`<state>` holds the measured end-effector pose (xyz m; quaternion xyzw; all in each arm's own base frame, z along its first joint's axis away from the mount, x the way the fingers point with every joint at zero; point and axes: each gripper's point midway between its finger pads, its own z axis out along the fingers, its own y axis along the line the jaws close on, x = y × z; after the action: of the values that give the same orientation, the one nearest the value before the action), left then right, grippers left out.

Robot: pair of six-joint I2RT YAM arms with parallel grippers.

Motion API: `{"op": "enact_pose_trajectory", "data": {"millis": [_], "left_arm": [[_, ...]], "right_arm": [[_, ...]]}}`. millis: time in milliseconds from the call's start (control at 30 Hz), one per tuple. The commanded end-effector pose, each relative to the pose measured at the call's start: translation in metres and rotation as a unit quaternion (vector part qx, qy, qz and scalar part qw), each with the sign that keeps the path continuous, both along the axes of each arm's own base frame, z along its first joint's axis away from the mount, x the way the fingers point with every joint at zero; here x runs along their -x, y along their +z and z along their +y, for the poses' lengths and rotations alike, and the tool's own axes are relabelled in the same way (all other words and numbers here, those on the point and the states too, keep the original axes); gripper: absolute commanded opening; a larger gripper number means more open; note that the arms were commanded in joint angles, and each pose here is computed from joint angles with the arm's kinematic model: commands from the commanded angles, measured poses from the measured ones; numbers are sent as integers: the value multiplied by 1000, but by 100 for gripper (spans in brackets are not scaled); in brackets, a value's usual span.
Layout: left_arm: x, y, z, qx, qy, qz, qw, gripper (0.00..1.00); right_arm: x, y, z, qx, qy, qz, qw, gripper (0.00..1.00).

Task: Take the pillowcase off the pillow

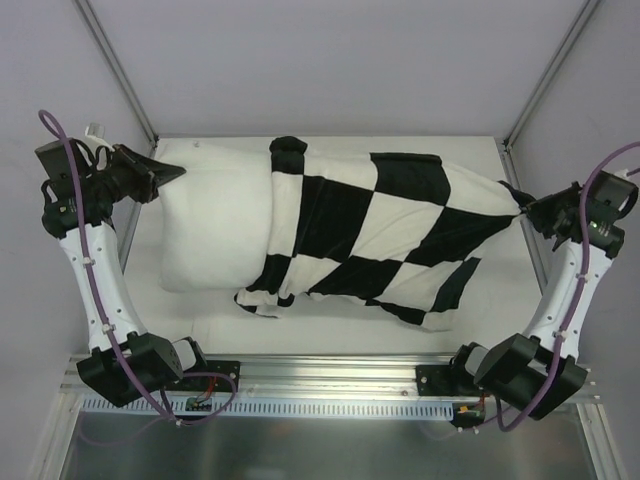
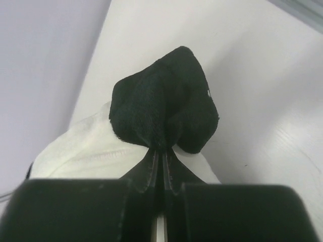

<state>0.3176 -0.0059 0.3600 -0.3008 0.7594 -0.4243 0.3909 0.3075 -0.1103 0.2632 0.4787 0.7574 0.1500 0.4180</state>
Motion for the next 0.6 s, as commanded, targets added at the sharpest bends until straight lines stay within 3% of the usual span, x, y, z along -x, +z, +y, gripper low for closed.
{"op": "enact_pose_trajectory", "data": {"millis": [0, 67, 100, 133, 167, 233, 300, 333, 400, 567], "left_arm": [[-36, 3, 42, -33, 81, -18, 996, 0], [-41, -17, 35, -31, 75, 6, 997, 0], [-41, -24, 30, -36, 68, 11, 997, 0], [-43, -31, 24, -44, 63, 17, 997, 0], [-42, -42, 21, -46, 63, 30, 997, 0], [-41, -59, 14, -52, 52, 46, 996, 0], [-40, -70, 13, -59, 53, 57, 995, 0], [-40, -80, 12, -60, 52, 69, 994, 0], [-41, -92, 13, -66, 54, 83, 993, 0], [-48, -119, -4, -79, 35, 117, 989, 0]], "right_arm": [[-31, 30, -34, 133, -29, -6, 991, 1], [-45, 24, -18, 146, 19, 13, 989, 1], [-45, 15, -6, 141, 48, 40, 988, 12], [-55, 21, 16, 144, 93, 38, 984, 33], [-58, 11, 24, 150, 125, 61, 979, 74], [-50, 1, 51, 150, 168, 81, 971, 92], [-38, 7, 76, 167, 198, 59, 964, 97], [-26, -13, 84, 161, 212, 75, 961, 99], [-3, -10, 106, 171, 241, 50, 954, 99], [65, -68, 159, 143, 325, 73, 932, 99]]}}
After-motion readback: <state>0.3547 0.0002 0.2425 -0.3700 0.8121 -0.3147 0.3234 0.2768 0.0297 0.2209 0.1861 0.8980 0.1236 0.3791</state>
